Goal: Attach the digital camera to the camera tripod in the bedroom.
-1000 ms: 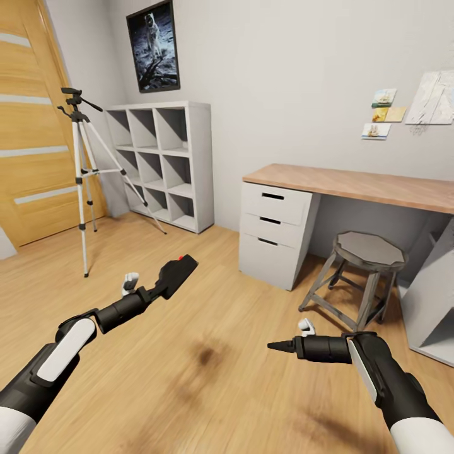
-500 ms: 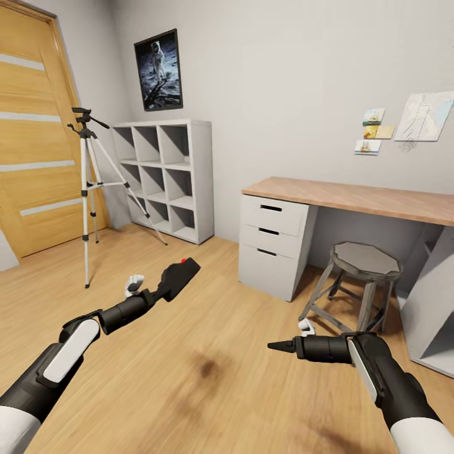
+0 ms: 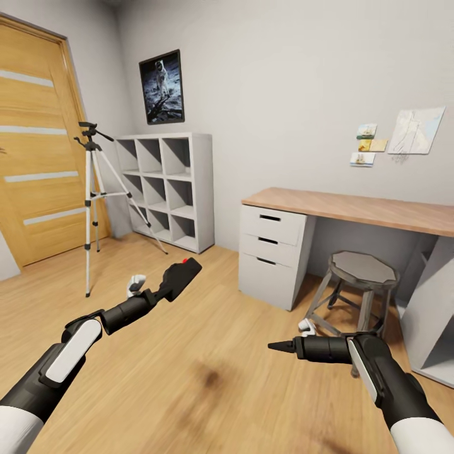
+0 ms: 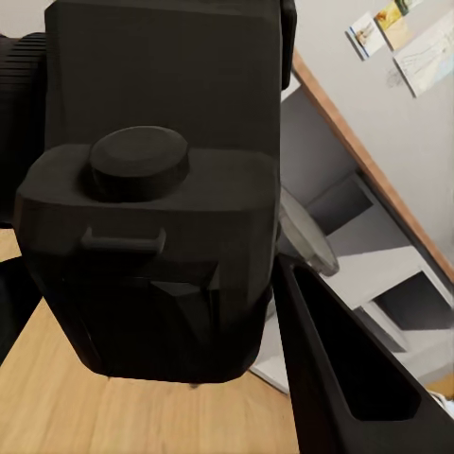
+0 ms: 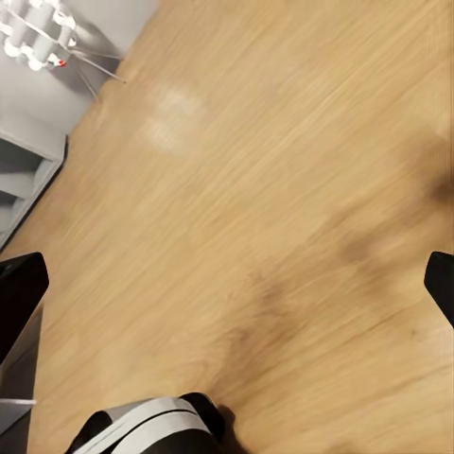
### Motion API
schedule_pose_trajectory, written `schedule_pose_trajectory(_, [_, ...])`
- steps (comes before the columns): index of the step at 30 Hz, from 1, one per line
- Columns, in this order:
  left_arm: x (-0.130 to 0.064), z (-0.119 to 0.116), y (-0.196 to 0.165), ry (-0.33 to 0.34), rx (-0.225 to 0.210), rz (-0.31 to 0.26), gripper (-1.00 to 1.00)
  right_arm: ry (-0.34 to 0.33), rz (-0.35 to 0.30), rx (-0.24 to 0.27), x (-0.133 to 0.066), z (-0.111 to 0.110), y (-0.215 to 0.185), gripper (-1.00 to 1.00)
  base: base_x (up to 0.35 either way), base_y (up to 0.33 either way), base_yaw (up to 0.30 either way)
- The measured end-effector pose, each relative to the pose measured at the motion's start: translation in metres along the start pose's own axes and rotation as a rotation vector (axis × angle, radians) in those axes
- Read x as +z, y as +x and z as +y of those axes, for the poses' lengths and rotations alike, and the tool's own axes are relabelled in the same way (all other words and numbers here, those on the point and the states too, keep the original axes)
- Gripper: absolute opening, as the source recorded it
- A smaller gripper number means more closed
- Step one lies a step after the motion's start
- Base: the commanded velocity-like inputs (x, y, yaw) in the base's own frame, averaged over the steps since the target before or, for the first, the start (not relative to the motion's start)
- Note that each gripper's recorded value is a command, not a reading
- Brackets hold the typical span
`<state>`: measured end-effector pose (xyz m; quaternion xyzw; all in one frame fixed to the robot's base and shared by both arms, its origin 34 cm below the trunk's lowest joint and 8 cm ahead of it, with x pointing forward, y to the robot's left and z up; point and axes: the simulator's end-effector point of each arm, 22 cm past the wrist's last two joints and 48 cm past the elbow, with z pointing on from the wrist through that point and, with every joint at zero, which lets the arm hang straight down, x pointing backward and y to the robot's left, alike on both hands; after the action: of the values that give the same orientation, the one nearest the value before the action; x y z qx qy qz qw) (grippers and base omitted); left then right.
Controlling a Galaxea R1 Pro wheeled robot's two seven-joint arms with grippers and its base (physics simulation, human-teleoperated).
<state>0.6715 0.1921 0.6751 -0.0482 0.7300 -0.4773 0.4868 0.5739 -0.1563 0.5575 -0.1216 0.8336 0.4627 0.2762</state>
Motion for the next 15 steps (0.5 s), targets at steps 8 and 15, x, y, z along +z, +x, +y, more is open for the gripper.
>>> schedule_pose_trajectory(8, [0.002,-0.011,-0.015,-0.001,0.000,0.000,-1.00,0.021,0.002,0.003,-0.005,0.005,-0.013,1.00,0.000,0.000,0.000])
schedule_pose_trajectory(15, [0.004,-0.021,-0.027,-0.001,0.001,0.000,-1.00,0.049,0.004,0.005,-0.010,0.008,-0.025,1.00,0.000,0.000,0.000])
